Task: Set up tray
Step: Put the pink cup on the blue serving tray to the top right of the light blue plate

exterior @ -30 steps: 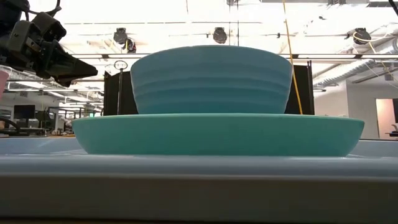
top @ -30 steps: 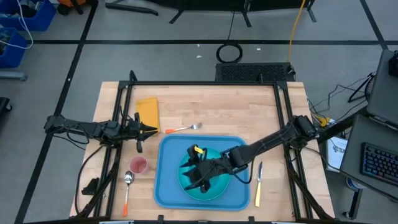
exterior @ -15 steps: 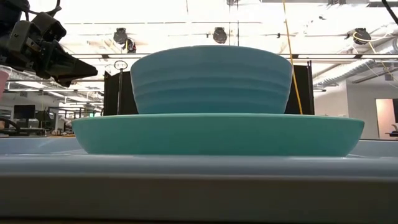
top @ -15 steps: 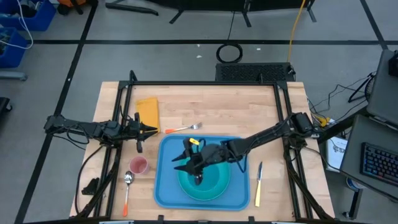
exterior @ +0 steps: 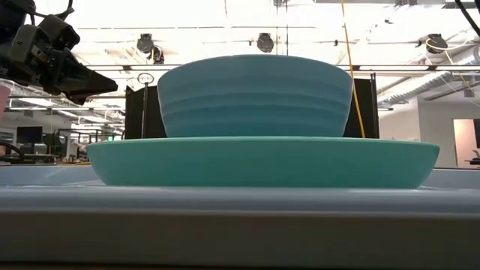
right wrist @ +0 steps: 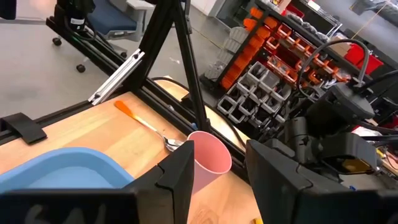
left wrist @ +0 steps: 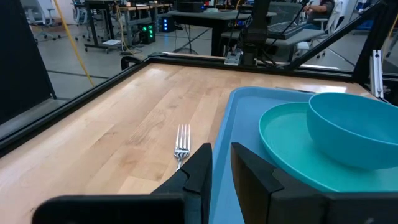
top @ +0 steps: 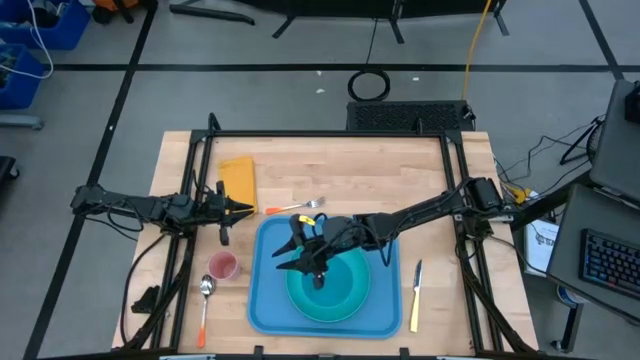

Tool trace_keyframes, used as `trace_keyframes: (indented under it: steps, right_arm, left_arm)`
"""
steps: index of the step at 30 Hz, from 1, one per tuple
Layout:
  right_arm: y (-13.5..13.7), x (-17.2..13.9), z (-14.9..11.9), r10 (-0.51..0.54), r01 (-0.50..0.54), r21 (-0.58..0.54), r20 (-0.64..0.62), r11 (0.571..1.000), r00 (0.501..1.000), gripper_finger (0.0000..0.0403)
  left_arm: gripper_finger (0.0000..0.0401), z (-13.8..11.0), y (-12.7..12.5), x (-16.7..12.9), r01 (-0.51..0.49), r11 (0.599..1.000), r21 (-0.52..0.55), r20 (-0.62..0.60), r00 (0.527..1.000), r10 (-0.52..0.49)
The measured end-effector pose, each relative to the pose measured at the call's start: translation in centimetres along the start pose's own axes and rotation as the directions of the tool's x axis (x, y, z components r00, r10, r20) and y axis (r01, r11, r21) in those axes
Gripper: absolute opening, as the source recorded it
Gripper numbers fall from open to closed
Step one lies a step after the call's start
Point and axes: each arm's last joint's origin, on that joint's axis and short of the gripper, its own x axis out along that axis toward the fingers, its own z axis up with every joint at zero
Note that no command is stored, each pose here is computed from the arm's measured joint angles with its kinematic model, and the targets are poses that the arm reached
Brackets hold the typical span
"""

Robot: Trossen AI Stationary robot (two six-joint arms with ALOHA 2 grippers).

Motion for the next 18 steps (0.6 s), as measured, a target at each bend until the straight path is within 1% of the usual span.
trace_keyframes:
  steps: [5,11,18]
  right_arm:
    - [-0.2,0.0,-0.2,0.006,-0.006,-0.003,-0.007,1.000,1.000,0.0137]
    - [-1.4,-0.1,-0.8,0.020,-0.019,0.013,-0.013,1.000,1.000,0.0137]
    - [-2.1,-0.1,-0.5,0.039,-0.039,0.013,-0.014,0.999,0.999,0.0137]
  left_arm:
    - [0.0063,0.0,0.0,0.0,0.000,1.000,0.000,0.001,1.000,0.000]
    - [0.0063,0.0,0.0,0.0,0.000,1.000,0.000,0.001,1.000,0.000]
    - [0.0063,0.0,0.0,0.0,0.000,1.000,0.000,0.000,1.000,0.000]
